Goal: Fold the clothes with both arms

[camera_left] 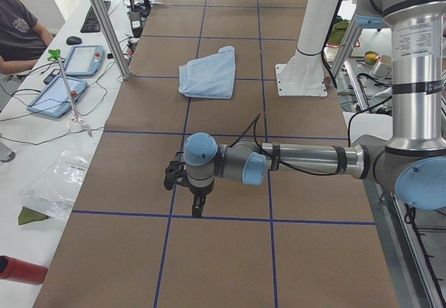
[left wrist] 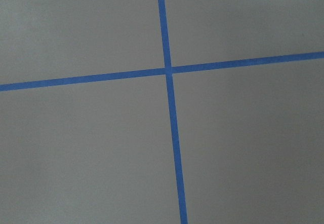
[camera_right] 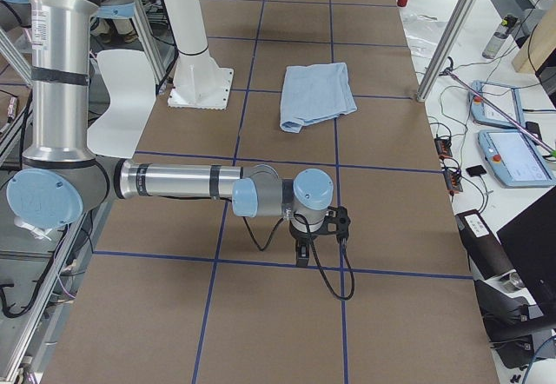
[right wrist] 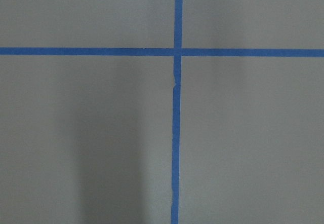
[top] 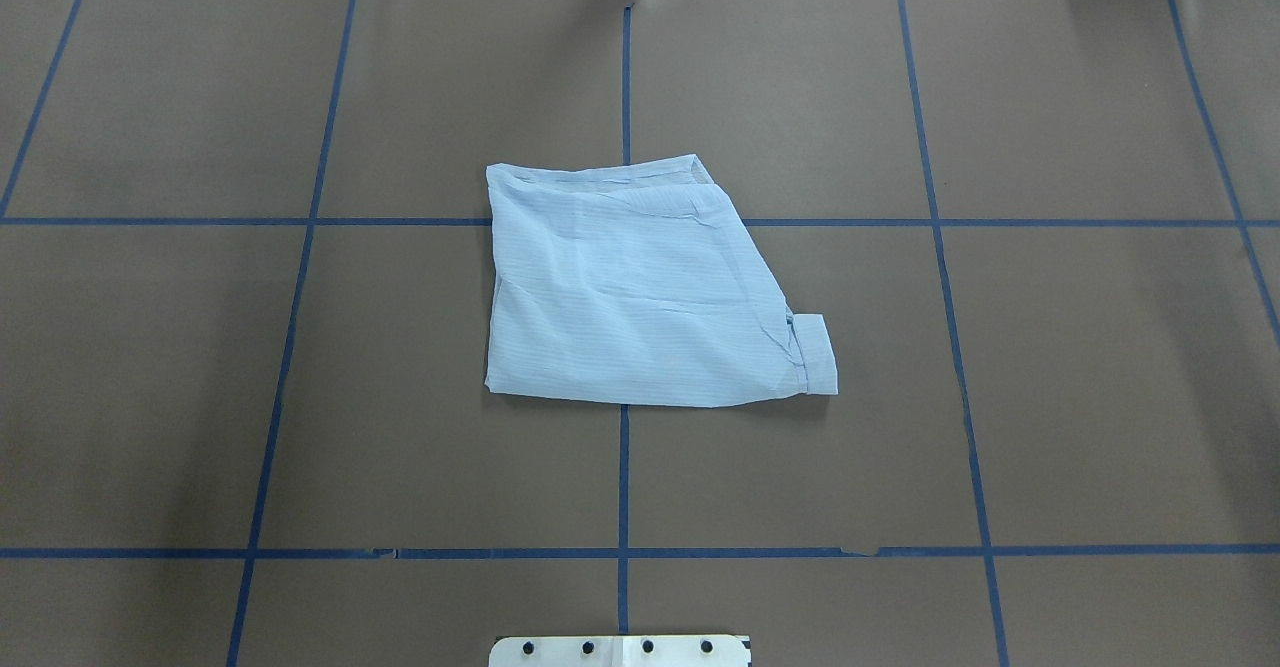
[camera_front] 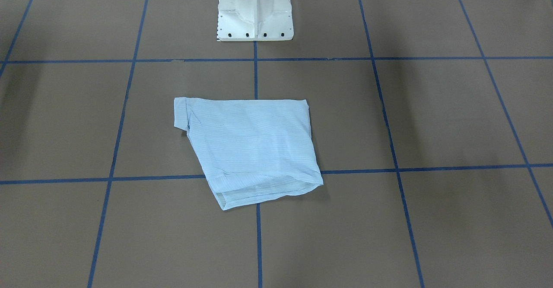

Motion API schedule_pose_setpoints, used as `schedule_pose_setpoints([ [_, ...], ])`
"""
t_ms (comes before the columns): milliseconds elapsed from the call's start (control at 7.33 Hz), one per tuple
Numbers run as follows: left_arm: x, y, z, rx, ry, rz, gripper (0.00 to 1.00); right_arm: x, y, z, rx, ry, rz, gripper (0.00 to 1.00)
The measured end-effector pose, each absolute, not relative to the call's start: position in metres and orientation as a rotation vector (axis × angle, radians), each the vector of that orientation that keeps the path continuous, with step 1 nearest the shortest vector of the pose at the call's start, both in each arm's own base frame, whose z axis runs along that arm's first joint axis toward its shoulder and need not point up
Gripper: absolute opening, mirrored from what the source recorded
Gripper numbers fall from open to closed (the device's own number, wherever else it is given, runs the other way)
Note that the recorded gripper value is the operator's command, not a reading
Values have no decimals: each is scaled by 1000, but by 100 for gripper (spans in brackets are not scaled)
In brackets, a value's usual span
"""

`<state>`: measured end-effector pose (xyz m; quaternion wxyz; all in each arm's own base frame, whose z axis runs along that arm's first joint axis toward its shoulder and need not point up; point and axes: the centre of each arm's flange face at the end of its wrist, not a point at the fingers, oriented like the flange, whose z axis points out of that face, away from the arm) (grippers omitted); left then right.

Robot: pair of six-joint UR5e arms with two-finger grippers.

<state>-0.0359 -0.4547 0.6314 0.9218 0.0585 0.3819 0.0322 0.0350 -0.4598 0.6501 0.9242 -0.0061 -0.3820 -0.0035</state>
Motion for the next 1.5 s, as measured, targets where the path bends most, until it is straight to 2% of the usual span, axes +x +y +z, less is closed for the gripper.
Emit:
schedule_pose_setpoints([
  [1502,-36,-458,625,134,784,73,100,38,-458,652,-15,-783,1,100],
])
